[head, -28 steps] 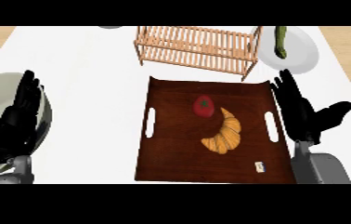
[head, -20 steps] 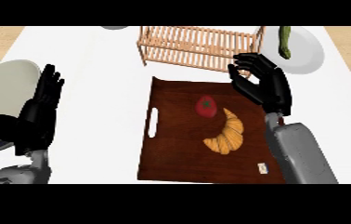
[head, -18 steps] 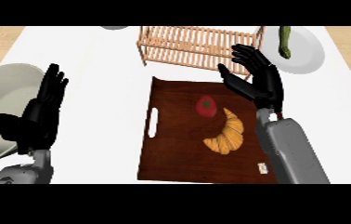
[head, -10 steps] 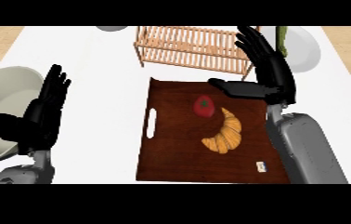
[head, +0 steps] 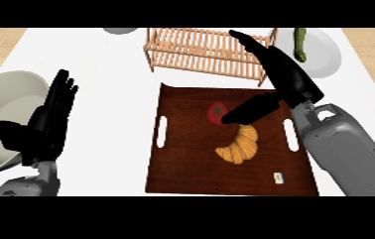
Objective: Pick the tomato from the tray and place it in the tiered shelf
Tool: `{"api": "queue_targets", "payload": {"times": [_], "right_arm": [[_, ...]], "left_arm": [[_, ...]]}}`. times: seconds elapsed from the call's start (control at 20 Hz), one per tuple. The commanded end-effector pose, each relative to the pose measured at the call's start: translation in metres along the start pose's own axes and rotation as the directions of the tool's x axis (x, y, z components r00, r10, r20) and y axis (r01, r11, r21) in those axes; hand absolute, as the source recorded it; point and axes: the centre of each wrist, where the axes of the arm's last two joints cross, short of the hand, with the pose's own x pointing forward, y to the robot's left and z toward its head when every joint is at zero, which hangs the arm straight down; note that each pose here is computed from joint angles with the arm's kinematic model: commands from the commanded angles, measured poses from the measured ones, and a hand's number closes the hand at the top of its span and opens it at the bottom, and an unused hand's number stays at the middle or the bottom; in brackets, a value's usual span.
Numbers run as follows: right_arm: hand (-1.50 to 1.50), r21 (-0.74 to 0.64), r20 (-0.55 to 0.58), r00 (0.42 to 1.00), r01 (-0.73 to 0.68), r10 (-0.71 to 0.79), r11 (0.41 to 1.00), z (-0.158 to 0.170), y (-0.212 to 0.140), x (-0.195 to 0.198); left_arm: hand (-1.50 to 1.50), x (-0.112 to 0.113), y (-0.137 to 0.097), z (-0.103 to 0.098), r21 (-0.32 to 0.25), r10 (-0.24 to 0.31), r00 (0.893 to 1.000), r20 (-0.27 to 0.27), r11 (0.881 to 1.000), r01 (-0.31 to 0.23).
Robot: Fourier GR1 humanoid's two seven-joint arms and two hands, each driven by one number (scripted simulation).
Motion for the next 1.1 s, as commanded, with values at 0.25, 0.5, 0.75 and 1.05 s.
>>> {"api": "queue_targets", "payload": {"times": [0.25, 0.5, 0.75, 1.05], "right_arm": [[-1.50, 0.110, -0.253, 0.870, -0.409, 0.424, 0.906, -0.012, 0.049, 0.068], [-1.50, 0.147, -0.315, 0.826, -0.445, 0.468, 0.883, -0.023, 0.073, 0.077], [-1.50, 0.178, -0.380, 0.709, -0.574, 0.593, 0.800, -0.029, 0.103, 0.057], [-1.50, 0.225, -0.459, 0.633, -0.596, 0.623, 0.771, -0.035, 0.096, 0.045]], "left_arm": [[0.00, 0.007, -0.002, 0.000, -0.012, -0.017, 1.000, 0.003, 1.000, 0.017], [0.00, 0.003, 0.002, -0.003, -0.007, 0.009, 1.000, 0.024, 1.000, -0.009], [0.00, -0.001, 0.004, -0.005, 0.004, -0.006, 1.000, 0.021, 1.000, 0.006], [0.00, -0.003, 0.006, -0.009, 0.005, -0.009, 1.000, 0.007, 1.000, 0.009]]}}
